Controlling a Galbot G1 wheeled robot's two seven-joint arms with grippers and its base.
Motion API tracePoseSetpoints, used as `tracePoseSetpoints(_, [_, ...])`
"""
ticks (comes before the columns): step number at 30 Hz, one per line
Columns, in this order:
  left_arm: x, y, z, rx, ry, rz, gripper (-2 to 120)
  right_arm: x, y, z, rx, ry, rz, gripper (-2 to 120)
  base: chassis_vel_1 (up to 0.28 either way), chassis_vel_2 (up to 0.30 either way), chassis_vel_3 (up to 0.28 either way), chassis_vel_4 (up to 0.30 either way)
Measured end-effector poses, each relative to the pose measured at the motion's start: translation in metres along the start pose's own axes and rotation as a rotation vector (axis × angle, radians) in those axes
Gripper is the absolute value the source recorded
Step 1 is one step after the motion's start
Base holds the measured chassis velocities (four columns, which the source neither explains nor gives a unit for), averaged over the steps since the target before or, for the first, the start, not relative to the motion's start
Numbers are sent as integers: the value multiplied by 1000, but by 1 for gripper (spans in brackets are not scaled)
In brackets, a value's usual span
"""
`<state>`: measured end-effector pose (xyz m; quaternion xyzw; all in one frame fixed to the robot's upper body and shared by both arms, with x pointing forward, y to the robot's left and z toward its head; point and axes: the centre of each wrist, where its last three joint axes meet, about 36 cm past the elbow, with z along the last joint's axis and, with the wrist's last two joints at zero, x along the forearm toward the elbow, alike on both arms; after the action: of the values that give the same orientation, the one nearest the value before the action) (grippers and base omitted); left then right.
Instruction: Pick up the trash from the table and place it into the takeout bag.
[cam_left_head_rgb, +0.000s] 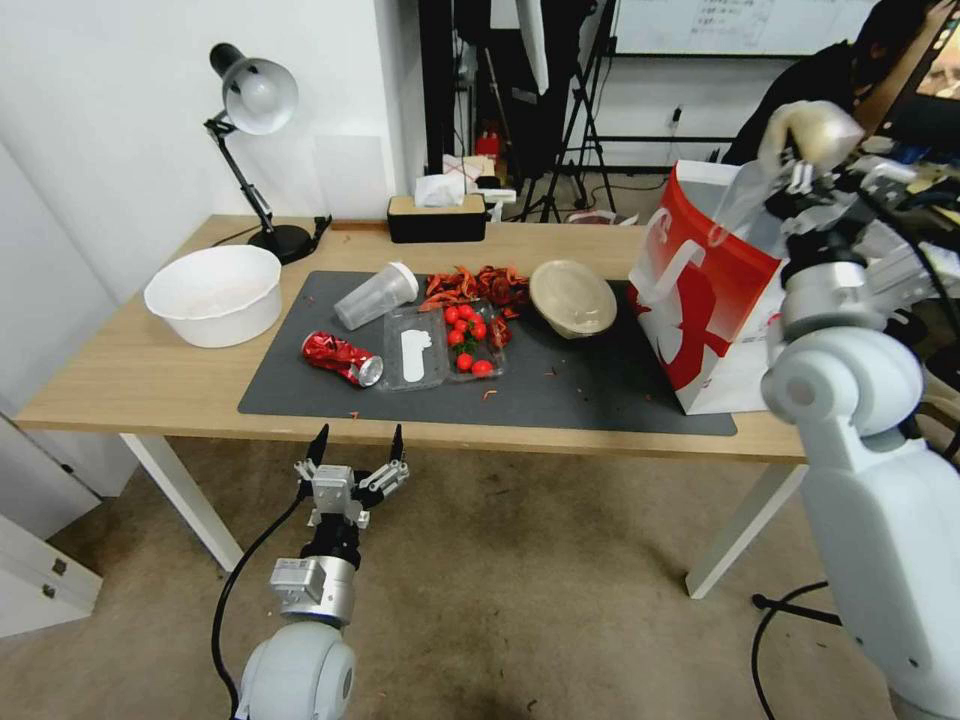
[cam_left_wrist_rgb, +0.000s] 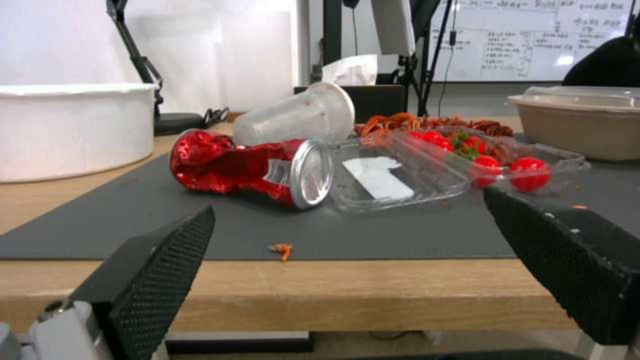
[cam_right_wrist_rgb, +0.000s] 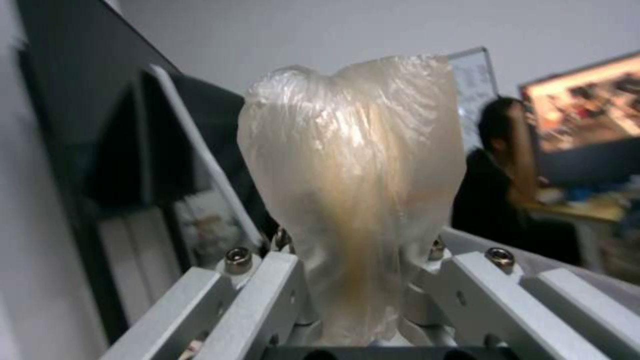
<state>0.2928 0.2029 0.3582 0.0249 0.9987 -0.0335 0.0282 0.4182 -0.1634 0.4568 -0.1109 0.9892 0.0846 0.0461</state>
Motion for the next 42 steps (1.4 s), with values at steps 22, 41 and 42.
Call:
tracePoseSetpoints(22, [7,-7,-2,-2,-3,10,100,-43,-121,-180,3,-164,490,68,0,0,0,0])
tracePoseSetpoints(41, [6,-7,1,-1,-11,8,100,-33,-118,-195,36,-146,430,100,0,0,0,0])
tracePoseSetpoints(42, [6,-7,1,-1,-12,9,100,-30,-115,-192,10,-197,374,100,0,0,0,0])
